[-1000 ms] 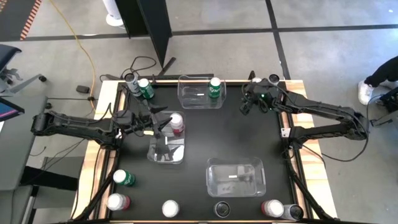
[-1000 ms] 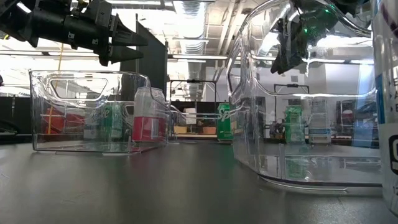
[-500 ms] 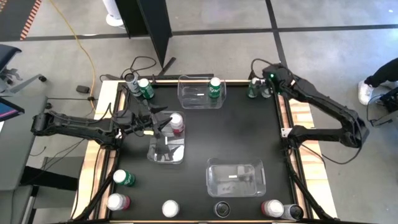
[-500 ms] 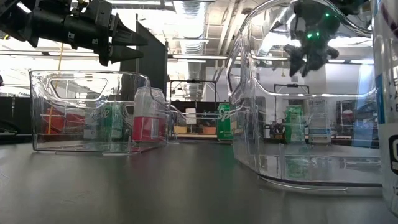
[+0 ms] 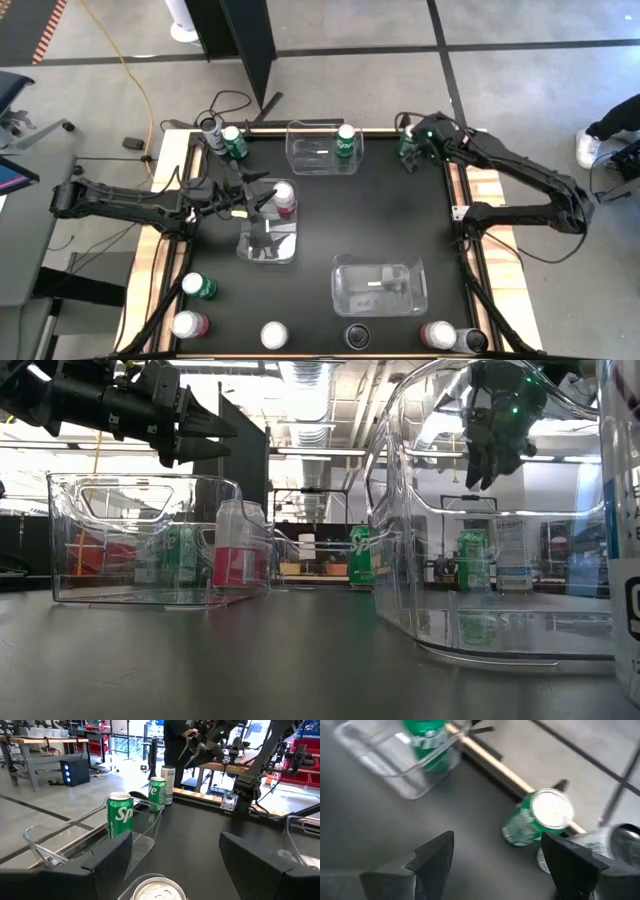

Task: Sort soda cans
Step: Put the green soda can into the top transparent bin

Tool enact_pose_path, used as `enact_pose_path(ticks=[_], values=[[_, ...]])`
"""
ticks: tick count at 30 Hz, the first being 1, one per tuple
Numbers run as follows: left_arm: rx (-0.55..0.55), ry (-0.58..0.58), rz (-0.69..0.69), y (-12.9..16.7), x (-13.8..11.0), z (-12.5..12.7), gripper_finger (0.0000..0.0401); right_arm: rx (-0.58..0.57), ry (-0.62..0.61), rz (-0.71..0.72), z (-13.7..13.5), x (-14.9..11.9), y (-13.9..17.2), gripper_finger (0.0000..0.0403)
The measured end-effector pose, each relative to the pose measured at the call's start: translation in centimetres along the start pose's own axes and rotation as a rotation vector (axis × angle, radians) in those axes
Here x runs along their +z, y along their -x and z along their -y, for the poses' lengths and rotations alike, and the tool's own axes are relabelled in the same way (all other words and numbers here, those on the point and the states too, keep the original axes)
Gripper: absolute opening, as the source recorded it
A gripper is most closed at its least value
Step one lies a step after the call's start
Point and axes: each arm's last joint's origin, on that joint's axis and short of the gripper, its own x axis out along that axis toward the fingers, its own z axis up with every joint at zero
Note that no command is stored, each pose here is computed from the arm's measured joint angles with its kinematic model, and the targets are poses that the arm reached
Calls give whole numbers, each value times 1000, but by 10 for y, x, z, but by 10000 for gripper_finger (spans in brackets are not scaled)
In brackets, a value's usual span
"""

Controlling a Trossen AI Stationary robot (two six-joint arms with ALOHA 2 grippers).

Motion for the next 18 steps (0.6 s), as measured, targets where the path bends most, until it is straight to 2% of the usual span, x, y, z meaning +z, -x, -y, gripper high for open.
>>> enact_pose_path(ticks=[8, 11, 18], values=[[0, 0, 1, 0, 0, 0, 295, -198, -275, 4, 33, 1, -7, 317], [0, 5, 1, 0, 0, 0, 295, -260, -335, 2, 46, 1, -9, 317], [-1, 8, 5, 0, 1, 0, 295, -272, -430, 44, 45, 5, -13, 325]])
